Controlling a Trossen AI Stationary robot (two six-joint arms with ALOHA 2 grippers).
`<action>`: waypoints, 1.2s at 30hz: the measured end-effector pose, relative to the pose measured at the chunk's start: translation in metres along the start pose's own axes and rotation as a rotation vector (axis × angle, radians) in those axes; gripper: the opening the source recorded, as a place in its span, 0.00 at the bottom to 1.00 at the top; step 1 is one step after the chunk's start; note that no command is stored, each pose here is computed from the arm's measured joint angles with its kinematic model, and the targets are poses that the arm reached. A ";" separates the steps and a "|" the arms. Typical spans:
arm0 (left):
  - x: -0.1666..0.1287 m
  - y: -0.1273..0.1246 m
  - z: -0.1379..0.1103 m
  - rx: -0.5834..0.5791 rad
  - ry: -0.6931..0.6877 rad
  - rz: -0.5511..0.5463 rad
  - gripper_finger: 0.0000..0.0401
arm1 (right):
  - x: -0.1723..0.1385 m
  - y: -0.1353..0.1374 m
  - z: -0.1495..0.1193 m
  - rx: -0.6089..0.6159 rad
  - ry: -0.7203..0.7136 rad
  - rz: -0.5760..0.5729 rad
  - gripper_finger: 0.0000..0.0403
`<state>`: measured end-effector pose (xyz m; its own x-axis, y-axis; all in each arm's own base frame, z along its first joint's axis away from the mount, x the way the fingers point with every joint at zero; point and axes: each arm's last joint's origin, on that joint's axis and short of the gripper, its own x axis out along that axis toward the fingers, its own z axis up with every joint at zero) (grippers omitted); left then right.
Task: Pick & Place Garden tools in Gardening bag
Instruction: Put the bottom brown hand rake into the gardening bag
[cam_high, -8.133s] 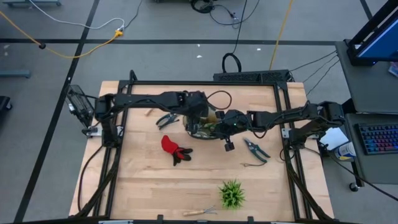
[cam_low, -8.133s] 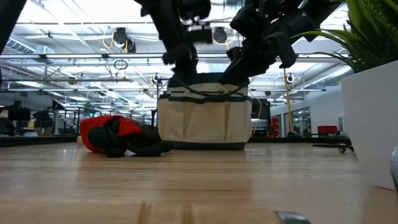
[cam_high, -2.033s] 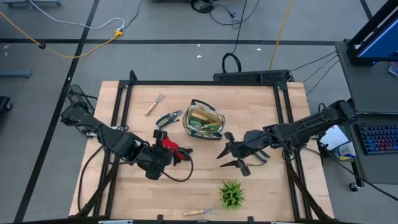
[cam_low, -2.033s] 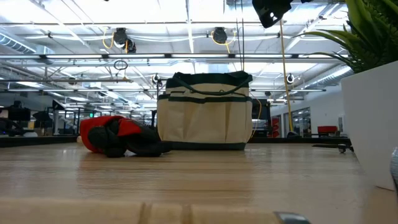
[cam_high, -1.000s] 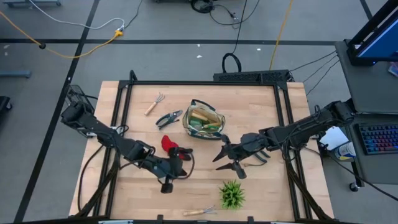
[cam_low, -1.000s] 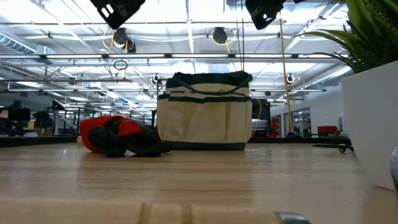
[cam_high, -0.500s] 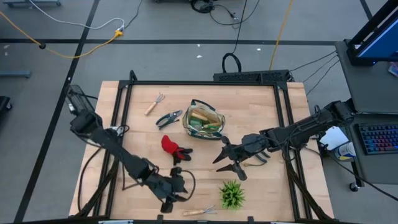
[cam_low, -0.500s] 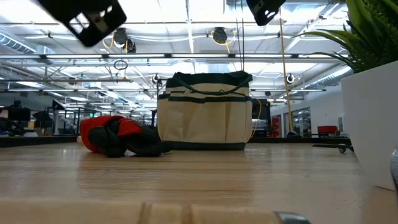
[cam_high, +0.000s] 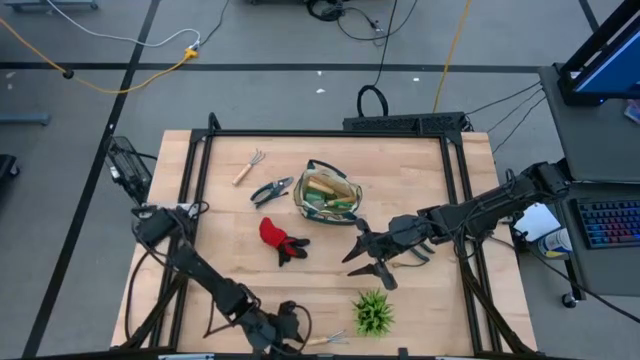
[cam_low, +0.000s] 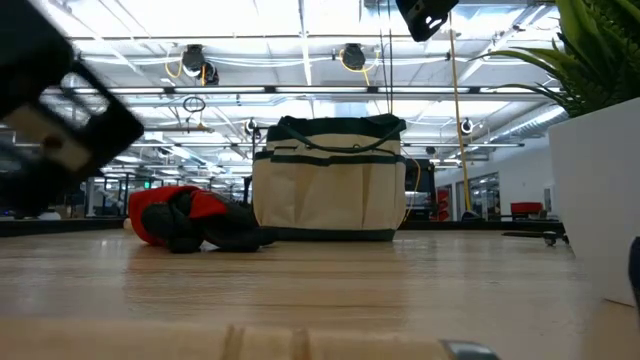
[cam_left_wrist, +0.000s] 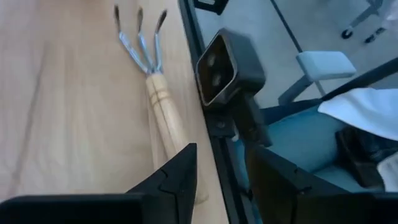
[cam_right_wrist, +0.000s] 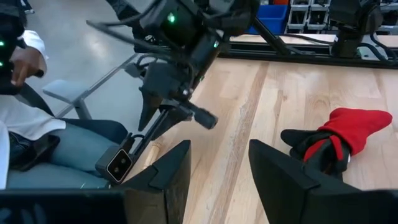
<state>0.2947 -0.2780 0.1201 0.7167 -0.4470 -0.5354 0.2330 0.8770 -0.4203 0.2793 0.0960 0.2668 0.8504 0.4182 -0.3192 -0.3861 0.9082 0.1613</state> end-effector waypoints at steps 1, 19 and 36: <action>0.002 0.001 -0.003 -0.003 0.004 0.008 0.35 | 0.000 0.000 0.000 0.000 0.000 0.000 0.39; 0.008 0.010 -0.005 0.003 -0.054 0.115 0.35 | 0.000 0.000 0.000 -0.019 0.000 0.000 0.39; 0.009 0.020 -0.007 0.042 0.021 0.150 0.35 | 0.000 0.000 0.000 -0.016 0.000 0.000 0.39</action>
<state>0.3011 -0.2651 0.1018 0.7314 -0.3133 -0.6056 0.1516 0.9407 -0.3035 0.2794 0.0959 0.2668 0.8506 0.4179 -0.3192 -0.3916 0.9085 0.1459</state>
